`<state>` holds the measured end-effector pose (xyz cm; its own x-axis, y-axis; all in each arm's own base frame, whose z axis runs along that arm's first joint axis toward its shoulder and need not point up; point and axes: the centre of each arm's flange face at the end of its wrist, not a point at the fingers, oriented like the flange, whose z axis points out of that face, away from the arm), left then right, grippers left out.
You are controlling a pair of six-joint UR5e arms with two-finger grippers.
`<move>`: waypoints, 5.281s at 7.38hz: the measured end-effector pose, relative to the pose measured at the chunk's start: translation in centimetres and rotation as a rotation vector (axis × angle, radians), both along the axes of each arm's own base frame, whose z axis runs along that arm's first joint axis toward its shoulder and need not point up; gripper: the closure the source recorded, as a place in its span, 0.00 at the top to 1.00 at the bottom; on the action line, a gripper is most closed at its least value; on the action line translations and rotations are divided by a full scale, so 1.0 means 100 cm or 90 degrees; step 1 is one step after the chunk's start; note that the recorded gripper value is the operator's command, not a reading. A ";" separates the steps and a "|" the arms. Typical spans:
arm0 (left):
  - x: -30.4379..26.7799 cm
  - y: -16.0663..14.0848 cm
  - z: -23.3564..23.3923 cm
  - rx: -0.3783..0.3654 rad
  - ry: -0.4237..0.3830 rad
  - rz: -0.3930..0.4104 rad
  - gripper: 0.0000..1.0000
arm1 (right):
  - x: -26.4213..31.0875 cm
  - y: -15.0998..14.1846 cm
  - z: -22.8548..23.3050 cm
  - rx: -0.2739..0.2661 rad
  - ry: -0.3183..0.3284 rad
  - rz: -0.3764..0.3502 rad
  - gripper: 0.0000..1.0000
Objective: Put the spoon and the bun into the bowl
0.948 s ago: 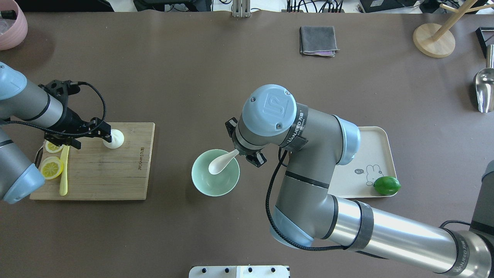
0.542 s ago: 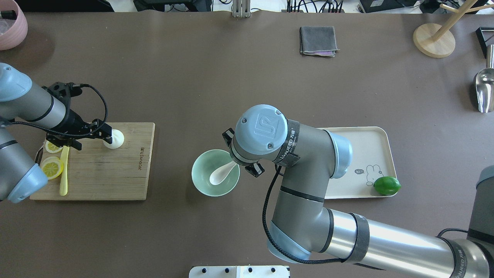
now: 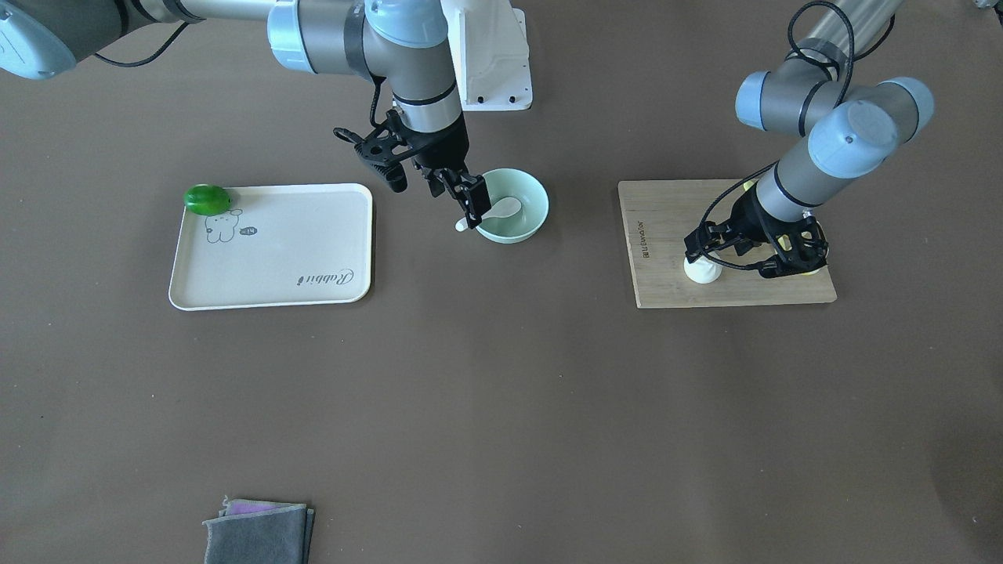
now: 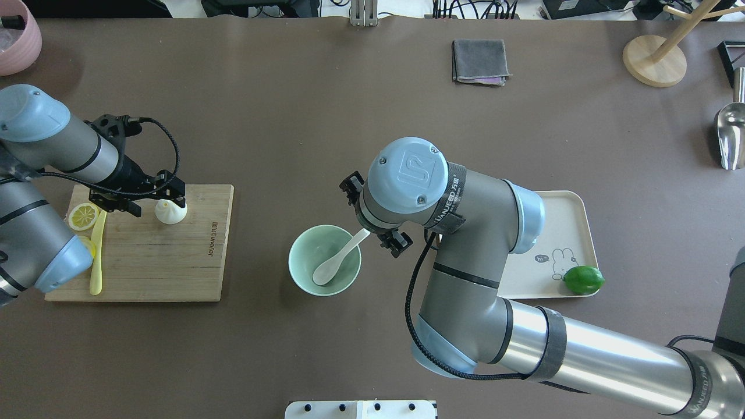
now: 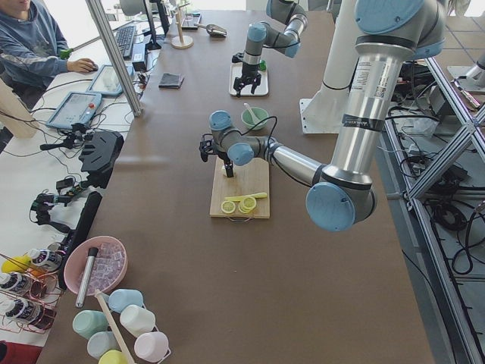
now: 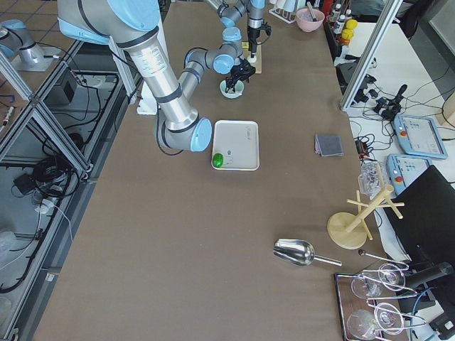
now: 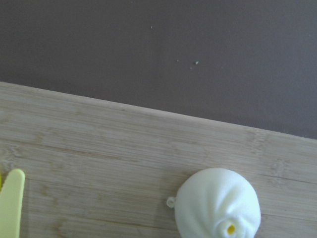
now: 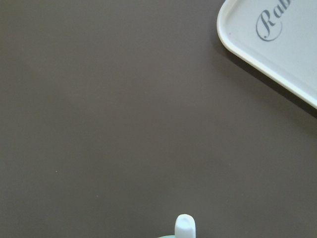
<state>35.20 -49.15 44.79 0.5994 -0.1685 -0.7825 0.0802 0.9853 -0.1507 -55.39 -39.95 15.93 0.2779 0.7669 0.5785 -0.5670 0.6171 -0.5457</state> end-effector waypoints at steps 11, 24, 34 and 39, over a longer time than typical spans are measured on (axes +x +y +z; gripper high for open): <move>0.084 0.005 -0.171 -0.127 0.077 -0.075 0.00 | 0.157 -0.083 0.111 0.028 0.033 -0.102 1.00; 0.039 0.010 -0.094 0.025 0.001 0.014 0.98 | 0.353 -0.142 0.282 0.208 0.118 -0.309 1.00; -0.299 -0.067 0.163 0.195 -0.118 0.159 0.98 | 0.531 -0.131 0.434 0.332 0.170 -0.483 1.00; -0.312 -0.068 0.162 0.194 -0.114 0.144 0.98 | 0.531 -0.133 0.436 0.333 0.172 -0.483 1.00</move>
<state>4.01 -55.98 60.98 0.7252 0.2066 -0.6568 -0.1449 0.9783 0.1478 -2.28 -53.23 59.54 0.7679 -0.0101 0.6405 0.0184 0.9998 -0.0063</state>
